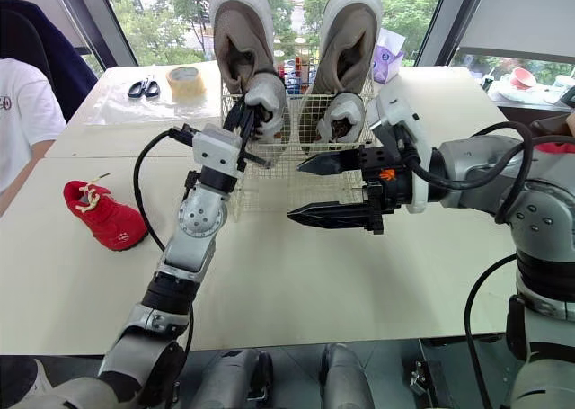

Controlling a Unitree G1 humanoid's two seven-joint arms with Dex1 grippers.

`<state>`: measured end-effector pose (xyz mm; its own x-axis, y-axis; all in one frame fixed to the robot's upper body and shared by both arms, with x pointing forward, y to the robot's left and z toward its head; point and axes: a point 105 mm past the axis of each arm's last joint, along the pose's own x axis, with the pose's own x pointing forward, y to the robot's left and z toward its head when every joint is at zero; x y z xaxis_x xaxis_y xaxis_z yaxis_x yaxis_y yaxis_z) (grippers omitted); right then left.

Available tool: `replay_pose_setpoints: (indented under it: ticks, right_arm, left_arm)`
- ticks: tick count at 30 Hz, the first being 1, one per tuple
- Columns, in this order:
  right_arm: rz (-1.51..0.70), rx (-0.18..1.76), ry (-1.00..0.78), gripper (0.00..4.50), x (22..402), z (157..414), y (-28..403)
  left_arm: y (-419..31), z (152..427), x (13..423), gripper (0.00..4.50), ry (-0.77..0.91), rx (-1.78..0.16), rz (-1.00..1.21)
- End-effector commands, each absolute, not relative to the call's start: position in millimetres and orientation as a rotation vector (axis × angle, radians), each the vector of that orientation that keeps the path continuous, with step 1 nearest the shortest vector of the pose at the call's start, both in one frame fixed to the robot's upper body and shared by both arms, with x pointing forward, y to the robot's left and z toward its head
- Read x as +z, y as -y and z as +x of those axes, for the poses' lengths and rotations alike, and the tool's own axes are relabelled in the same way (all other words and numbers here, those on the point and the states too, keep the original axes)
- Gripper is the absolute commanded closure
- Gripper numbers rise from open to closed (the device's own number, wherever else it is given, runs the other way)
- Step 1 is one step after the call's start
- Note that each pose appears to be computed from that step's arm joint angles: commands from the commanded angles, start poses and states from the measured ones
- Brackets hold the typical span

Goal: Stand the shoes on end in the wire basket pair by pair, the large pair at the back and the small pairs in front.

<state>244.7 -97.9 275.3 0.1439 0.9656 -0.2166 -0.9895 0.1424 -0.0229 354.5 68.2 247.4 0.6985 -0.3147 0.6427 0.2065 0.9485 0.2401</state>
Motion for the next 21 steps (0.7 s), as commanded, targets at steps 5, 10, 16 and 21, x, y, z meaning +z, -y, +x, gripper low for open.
replay_pose_setpoints:
  ticks: [5, 10, 16, 21]
  right_arm:
    - [-0.181, 1.418, -0.112, 0.0, 282, 245, 101]
    - [-0.181, 1.417, -0.122, 0.0, 278, 249, 103]
    - [-0.189, 1.416, -0.136, 0.0, 275, 252, 105]
    - [-0.159, 1.398, -0.144, 0.0, 274, 256, 109]
  left_arm:
    - [-70, 331, 267, 4.16, 0.72, -0.381, 0.063]
    - [-79, 325, 275, 2.65, 0.672, -0.414, 0.061]
    - [-93, 308, 276, 2.65, 0.587, -0.496, 0.101]
    - [-109, 297, 287, 2.65, 0.515, -0.573, 0.132]
